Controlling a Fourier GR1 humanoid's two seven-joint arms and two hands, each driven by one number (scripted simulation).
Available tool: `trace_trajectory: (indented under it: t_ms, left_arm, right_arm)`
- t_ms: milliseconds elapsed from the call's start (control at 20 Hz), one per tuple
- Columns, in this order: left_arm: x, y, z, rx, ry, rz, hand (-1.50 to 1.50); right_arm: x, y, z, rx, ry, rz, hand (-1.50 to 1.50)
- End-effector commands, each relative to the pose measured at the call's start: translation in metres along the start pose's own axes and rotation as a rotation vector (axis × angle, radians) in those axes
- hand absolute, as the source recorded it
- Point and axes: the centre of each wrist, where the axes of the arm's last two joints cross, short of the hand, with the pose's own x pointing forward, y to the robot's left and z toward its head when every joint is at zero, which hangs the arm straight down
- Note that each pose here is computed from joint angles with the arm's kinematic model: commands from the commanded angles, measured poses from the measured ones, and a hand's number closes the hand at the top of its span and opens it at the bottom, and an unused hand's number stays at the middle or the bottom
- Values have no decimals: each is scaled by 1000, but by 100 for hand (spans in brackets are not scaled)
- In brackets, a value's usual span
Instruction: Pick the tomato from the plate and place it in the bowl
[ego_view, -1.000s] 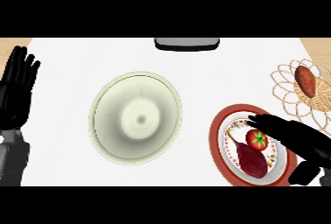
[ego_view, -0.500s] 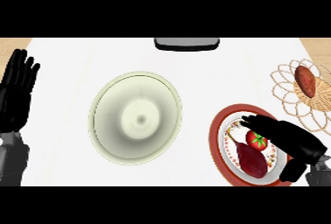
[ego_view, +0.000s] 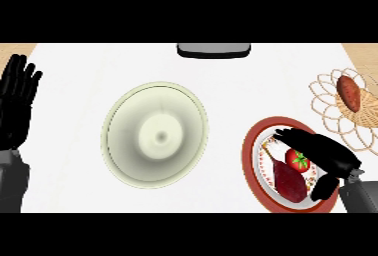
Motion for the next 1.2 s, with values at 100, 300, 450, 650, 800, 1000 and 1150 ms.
trace_trajectory:
  t_ms: [100, 300, 450, 650, 800, 1000, 1150]
  left_arm:
    - [-9, -4, -17, -4, -19, 3, 0]
    - [-12, -25, 8, -15, -6, 14, 0]
    - [-13, -11, 10, -11, 1, 7, 0]
    - [11, -33, -17, -98, -68, 33, 0]
    - [7, -50, -14, -144, -60, 49, 0]
    - [12, -47, -17, -133, -60, 52, 0]
    - [15, -50, -16, -145, -56, 41, 0]
  right_arm:
    - [3, 6, -22, -97, -90, 4, 150]
    - [-3, 12, -14, -111, -95, 39, 150]
    - [-3, -20, -50, -119, -109, 82, 150]
    - [-28, -127, -42, -112, -108, 205, 150]
    - [-37, -151, -42, -111, -111, 250, 150]
    - [-52, -181, -33, -133, -139, 264, 150]
    - [-49, -191, -43, -214, -158, 271, 150]
